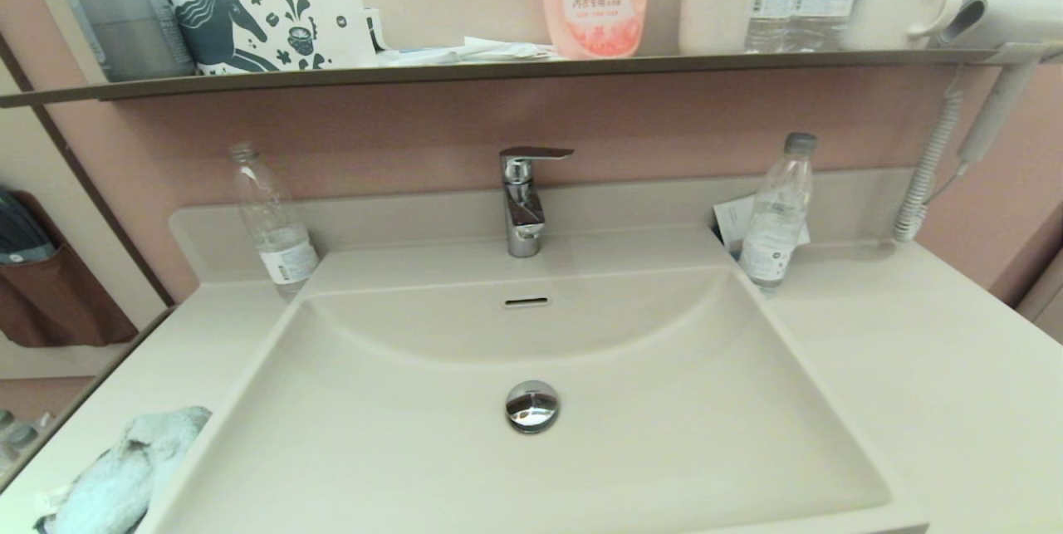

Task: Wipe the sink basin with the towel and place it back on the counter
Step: Turn on the faucet

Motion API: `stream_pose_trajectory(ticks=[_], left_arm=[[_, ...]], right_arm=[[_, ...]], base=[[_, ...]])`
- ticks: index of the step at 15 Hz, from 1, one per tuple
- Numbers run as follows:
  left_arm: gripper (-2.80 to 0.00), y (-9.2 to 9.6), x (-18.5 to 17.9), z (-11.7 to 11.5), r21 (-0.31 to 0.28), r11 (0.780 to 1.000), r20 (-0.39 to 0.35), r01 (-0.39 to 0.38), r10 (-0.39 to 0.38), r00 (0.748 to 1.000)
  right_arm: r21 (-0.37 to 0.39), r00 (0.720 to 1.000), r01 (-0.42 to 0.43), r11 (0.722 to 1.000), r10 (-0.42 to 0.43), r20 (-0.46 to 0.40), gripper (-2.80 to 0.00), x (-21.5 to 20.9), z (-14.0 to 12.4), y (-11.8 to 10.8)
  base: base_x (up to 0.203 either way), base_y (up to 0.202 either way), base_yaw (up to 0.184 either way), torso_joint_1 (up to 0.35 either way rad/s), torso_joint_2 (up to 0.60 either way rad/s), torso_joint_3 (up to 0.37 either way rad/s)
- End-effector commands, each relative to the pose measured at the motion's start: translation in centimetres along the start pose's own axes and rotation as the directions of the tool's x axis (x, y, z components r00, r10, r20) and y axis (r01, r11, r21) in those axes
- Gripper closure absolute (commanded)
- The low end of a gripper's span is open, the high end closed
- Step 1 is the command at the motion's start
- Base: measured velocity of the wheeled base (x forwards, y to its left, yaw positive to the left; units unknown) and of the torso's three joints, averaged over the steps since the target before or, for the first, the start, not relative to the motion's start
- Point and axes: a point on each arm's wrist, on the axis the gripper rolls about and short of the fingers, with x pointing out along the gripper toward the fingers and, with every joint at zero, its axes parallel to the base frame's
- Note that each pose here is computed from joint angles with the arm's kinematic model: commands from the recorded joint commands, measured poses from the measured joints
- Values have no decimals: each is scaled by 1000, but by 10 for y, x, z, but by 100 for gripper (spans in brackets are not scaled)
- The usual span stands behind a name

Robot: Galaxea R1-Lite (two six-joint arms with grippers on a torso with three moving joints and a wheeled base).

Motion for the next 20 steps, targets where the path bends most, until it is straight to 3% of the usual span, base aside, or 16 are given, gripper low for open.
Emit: stream_pose_trajectory(ticks=[1, 20], left_arm=[[0, 0, 0, 0, 0, 1000, 0, 0, 0, 1000], [0, 0, 0, 0, -9, 1000, 0, -1, 1, 1000]], right_arm=[[0, 1000, 0, 1000, 0, -1, 0, 0, 0, 0], [1, 1000, 0, 1000, 0, -1, 0, 0, 0, 0]], base=[[0, 0, 0, 0, 0, 0], [0, 0, 0, 0, 0, 0]])
